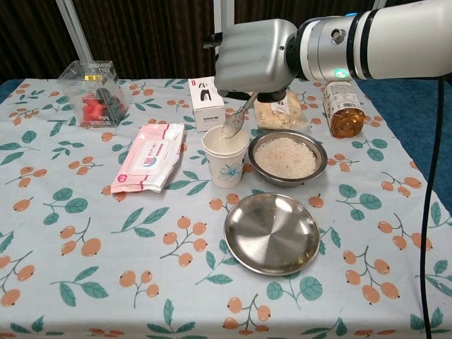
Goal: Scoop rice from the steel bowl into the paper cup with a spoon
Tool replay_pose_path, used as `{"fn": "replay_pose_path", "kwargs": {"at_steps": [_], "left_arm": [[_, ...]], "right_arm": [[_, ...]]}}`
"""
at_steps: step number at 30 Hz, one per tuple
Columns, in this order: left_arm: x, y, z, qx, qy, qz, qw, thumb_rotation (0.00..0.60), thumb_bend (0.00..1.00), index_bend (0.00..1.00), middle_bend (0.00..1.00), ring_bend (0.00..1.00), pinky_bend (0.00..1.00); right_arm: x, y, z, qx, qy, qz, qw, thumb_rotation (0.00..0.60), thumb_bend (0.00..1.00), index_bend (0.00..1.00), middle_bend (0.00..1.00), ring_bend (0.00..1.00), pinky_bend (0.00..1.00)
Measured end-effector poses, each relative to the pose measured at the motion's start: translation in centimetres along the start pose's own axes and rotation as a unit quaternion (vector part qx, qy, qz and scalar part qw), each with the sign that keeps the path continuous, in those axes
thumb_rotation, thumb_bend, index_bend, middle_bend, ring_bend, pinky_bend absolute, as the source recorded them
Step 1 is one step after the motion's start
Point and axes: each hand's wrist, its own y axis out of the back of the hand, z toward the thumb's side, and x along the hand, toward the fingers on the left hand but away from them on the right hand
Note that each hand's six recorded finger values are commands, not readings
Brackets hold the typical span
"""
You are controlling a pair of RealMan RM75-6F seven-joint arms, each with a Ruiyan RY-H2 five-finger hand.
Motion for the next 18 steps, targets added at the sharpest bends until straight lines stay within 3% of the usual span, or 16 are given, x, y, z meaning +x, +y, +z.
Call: {"fn": "replay_pose_path", "kwargs": {"at_steps": [5,18], "left_arm": [[0.0,0.0,0.0,-0.002,0.000,0.001,1.0000,0.600,0.05,0.07,0.07,0.00,0.06],[-0.2,-0.2,-0.3,-0.005,0.003,0.002,1.0000,0.600,0.05,0.07,0.07,0.00,0.06]], "right_arm": [[-0.5,1.4,0.5,0.089,0.016,-0.023,0.9956,0.600,0.38,0.63,0.60,0.28,0.00],[-0.2,2.5,2.1,0.137,0.029,-0.044,0.9891,0.600,0.38,0.63,0.60,0.28,0.00]]}}
